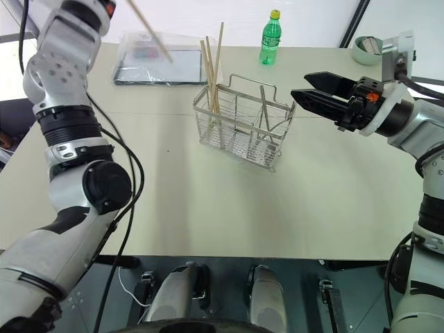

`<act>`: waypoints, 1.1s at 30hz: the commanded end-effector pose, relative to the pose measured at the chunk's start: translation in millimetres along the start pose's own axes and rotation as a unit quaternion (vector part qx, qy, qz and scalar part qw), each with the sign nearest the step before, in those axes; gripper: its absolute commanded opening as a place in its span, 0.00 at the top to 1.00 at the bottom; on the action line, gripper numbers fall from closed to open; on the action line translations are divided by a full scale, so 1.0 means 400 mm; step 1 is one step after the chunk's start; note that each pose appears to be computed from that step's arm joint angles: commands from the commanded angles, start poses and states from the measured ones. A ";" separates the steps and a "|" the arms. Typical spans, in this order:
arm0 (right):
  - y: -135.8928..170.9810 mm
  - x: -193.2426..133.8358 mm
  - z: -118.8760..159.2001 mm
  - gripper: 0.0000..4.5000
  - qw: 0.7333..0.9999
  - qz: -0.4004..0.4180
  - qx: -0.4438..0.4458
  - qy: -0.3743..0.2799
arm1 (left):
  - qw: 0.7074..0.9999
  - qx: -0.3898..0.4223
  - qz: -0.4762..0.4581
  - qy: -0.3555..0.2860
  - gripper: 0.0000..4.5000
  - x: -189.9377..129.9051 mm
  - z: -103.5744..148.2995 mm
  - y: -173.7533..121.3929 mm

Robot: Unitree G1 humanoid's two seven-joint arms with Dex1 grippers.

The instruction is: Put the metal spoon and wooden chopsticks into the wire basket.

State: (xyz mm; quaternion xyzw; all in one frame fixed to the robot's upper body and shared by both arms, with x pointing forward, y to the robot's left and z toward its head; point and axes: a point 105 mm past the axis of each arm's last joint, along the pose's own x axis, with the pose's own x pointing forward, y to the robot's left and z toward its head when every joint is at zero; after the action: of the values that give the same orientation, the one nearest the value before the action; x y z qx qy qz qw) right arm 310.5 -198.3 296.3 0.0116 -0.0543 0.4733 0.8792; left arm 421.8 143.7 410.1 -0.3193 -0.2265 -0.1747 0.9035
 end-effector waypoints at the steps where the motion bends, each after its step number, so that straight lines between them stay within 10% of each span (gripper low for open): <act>1: 0.004 -0.006 0.040 0.23 1.000 -0.001 -0.023 -0.019 | 0.996 0.028 -0.085 0.013 0.99 -0.006 -0.028 -0.107; 17: 0.008 -0.022 0.058 0.23 0.999 -0.022 -0.017 -0.033 | 0.961 0.220 -0.148 0.081 0.99 -0.106 -0.290 -0.129; 25: 0.003 -0.011 0.054 0.23 0.999 -0.026 -0.014 -0.033 | 0.962 0.207 -0.150 0.093 0.05 -0.120 -0.276 -0.116; 33: -0.017 -0.016 0.045 0.23 0.999 -0.033 -0.020 -0.020 | 0.961 0.206 -0.144 0.113 0.01 -0.107 -0.080 -0.045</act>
State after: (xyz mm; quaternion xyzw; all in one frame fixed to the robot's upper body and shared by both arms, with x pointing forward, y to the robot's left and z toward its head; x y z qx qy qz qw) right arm 314.3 -205.6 300.5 0.0264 -0.0579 0.4448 0.8933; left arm 402.9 108.8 348.2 -0.0690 -0.1657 -0.2661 0.9471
